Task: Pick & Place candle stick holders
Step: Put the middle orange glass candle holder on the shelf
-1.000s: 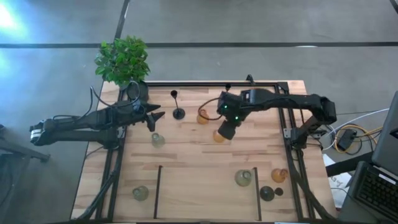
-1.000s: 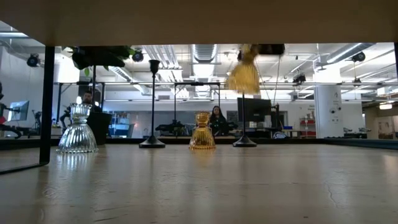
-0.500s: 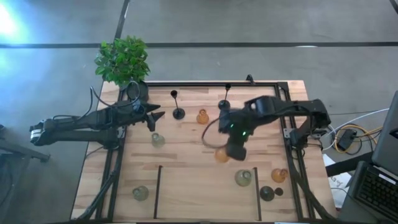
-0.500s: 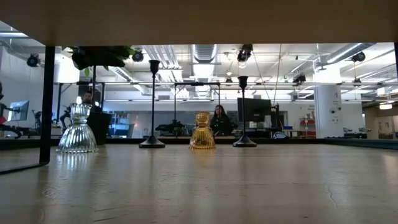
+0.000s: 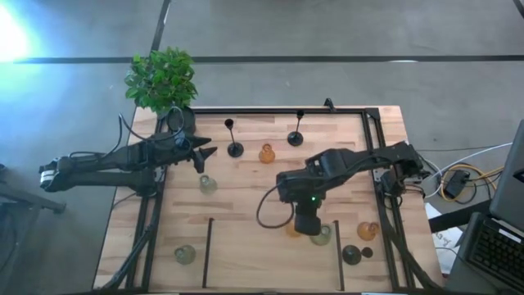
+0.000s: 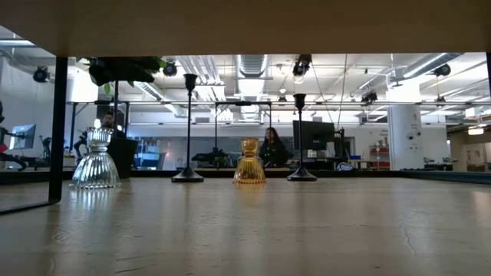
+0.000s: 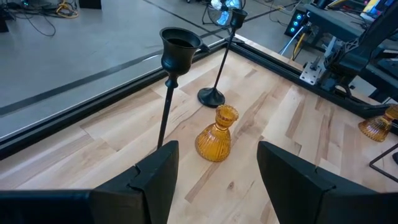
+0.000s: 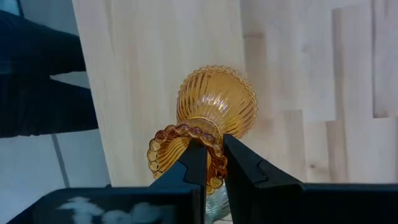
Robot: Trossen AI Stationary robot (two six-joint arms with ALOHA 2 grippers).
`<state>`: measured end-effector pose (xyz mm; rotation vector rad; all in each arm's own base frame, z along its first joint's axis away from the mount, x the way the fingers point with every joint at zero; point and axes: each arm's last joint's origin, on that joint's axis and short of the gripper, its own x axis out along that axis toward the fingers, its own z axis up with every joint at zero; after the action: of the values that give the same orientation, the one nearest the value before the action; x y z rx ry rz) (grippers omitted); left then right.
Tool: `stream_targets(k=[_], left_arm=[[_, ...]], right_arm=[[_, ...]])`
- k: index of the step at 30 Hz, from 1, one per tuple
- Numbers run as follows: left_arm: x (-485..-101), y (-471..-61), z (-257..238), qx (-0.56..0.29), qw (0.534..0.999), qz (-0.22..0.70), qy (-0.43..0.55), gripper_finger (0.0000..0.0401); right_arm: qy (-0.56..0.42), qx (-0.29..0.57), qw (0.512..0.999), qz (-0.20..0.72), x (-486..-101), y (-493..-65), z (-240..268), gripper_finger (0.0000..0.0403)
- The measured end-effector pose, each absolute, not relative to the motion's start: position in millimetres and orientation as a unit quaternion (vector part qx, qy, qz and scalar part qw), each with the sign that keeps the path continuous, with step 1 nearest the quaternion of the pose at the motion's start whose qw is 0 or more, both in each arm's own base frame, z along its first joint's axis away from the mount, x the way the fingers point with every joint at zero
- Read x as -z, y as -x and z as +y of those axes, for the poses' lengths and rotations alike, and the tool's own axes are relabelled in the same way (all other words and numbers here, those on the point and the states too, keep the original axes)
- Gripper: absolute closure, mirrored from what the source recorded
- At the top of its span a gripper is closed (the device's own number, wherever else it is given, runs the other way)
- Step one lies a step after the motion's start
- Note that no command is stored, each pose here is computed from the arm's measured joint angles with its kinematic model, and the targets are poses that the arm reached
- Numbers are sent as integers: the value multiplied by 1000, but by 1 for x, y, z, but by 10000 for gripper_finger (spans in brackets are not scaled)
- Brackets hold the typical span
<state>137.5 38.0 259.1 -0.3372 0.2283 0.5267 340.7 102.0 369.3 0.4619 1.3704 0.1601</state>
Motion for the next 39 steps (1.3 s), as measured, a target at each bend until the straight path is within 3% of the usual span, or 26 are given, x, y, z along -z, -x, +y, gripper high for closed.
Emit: stream_targets(k=[39], left_arm=[[-259,-138,38,-258,945,112,164,179]], right_arm=[[-191,-89,725,655,-345,-346,116,381]])
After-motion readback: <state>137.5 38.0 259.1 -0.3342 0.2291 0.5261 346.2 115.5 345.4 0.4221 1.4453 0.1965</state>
